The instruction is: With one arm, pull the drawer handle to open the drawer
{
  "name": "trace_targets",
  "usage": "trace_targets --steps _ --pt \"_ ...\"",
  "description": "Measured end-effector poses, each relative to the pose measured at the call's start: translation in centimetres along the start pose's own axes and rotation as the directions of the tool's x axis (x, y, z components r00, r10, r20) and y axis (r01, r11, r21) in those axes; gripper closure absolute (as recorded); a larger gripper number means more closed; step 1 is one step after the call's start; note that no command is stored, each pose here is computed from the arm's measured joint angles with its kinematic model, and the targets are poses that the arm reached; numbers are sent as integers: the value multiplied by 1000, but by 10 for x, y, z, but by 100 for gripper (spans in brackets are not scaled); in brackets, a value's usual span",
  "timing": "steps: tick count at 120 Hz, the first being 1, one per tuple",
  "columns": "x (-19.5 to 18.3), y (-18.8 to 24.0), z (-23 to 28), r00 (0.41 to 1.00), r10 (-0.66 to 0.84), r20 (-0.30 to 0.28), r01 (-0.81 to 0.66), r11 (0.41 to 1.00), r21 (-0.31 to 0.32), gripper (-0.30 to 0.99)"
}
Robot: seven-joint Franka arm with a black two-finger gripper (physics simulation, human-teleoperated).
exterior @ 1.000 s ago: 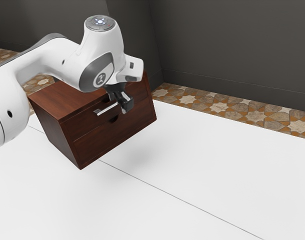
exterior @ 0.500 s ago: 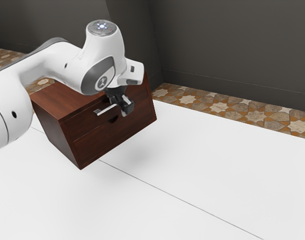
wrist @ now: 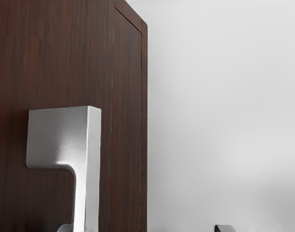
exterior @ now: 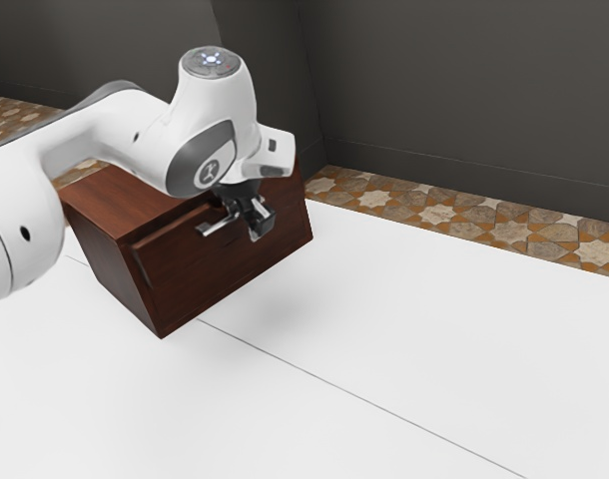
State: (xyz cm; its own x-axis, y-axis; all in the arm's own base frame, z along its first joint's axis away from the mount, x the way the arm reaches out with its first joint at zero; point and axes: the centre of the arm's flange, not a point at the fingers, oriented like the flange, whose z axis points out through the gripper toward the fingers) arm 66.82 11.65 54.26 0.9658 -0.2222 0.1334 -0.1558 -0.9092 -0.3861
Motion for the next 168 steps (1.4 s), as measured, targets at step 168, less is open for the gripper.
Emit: trace_targets --steps 168 --pt "5 148 -72 995 71 -66 -70 997 20 42"
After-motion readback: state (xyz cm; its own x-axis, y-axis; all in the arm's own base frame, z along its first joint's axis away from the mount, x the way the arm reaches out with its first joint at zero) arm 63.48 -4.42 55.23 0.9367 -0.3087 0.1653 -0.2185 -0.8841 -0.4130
